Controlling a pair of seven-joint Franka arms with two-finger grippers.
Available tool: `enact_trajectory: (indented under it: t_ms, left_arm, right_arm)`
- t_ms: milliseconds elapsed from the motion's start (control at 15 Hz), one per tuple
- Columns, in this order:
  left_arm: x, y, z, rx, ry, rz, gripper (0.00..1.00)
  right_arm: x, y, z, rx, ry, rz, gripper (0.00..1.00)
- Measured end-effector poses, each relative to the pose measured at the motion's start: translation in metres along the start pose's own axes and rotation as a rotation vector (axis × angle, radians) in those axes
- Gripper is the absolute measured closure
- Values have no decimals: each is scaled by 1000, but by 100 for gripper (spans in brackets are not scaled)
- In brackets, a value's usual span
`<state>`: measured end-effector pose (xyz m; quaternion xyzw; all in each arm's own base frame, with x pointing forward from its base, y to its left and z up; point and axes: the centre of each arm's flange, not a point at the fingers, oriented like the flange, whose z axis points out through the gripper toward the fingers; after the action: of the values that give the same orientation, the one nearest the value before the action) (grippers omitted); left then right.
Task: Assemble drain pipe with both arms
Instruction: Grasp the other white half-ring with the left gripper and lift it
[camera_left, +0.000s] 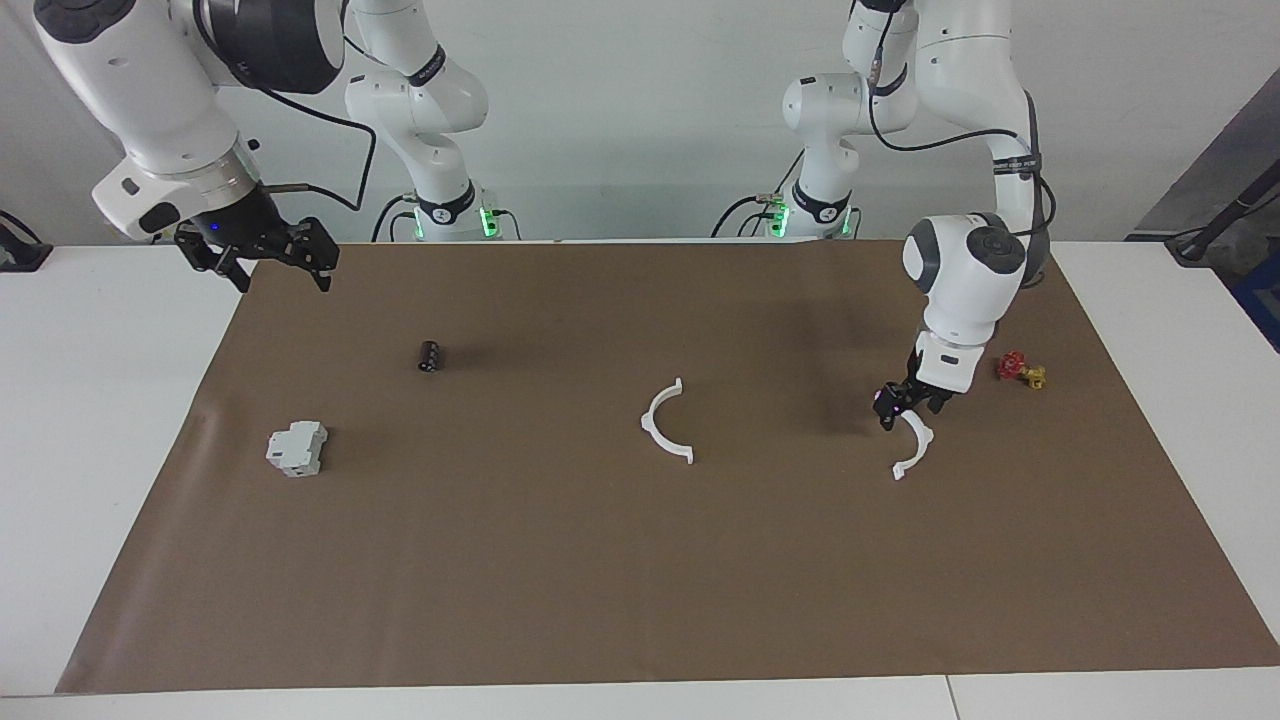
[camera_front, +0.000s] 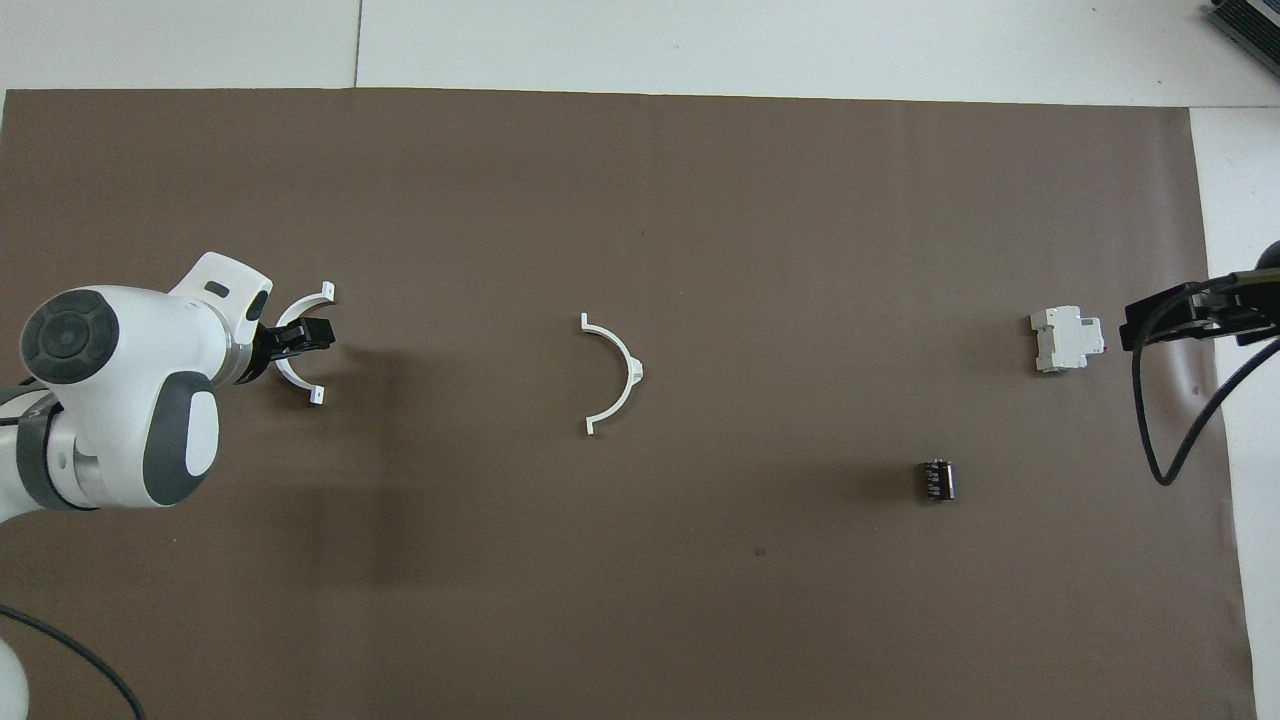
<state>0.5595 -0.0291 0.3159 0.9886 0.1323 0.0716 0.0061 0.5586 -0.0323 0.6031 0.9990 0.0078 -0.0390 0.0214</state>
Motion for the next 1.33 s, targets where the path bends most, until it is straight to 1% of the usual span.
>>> enact_trajectory:
  t_ms: [600, 733, 800, 867, 933, 1200, 1267, 1333]
  left_arm:
    - [-4, -4, 9, 7, -18, -2, 0]
    - [-8, -3, 17, 3, -10, 1, 4]
    - [-9, -3, 21, 1, -5, 2, 14]
    - [-11, -4, 24, 1, -6, 1, 14]
    - [-10, -4, 24, 0, -3, 1, 19]
    - [-8, -4, 17, -3, 9, 1, 63]
    - [-8, -4, 16, -2, 5, 1, 78]
    - [-7, -3, 15, 2, -8, 3, 89]
  right_arm:
    - [0, -1, 0, 0, 0, -1, 0]
    - [-1, -1, -2, 5, 5, -1, 0]
    - [-1, -1, -5, 8, 8, -1, 0]
    - [-3, -1, -7, 11, 6, -1, 0]
    - [-4, -2, -9, 13, 7, -1, 0]
    - [-5, -2, -11, 19, 11, -1, 0]
    - [-5, -2, -11, 19, 11, -1, 0]
    - [-5, -2, -11, 19, 11, -1, 0]
